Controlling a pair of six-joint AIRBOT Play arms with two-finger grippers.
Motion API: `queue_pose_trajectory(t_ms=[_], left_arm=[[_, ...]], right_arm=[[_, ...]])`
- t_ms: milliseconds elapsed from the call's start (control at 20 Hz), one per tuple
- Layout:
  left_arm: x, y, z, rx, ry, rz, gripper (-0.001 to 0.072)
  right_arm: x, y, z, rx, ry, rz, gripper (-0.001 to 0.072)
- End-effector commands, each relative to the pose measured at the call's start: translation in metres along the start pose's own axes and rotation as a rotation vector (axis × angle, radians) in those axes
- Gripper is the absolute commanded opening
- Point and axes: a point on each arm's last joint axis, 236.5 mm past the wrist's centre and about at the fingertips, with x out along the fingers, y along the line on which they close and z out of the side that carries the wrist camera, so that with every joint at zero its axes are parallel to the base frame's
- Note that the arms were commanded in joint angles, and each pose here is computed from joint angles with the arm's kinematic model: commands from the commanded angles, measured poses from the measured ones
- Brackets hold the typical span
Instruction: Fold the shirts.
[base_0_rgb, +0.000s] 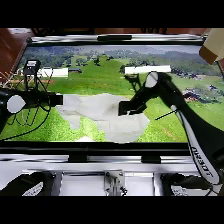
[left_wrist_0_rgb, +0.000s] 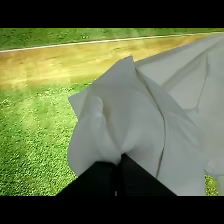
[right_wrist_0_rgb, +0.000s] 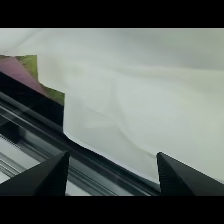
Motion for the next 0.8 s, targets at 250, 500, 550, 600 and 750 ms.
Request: queue_pose_trajectory(t_ms=[250, 500, 550, 600, 750], left_arm=[[0.001, 0.006, 0.000, -0.025, 0.004, 0.003, 0.0030], [0.001, -0.001, -0.001, -0.041, 0.008, -0.024, 0.0030], [0.001, -0.002, -0.001, -0.046, 0.010, -0.032, 0.0031], [0.001, -0.004, -0.002, -0.049, 0.011, -0.038, 0.0031], [0.001, -0.004, -0.002, -0.051, 0.011, -0.040, 0.0031]], right_arm=[[0.125, 0.059, -0.012, -0.074, 0.034, -0.031, 0.0659], [0.136, 0.078, 0.011, -0.070, -0.086, -0.011, 0.0657], [0.137, 0.077, 0.015, -0.054, -0.100, -0.012, 0.0657], [0.139, 0.076, 0.018, -0.037, -0.112, -0.011, 0.0656], [0.147, 0.072, 0.018, 0.010, -0.104, -0.014, 0.0645]])
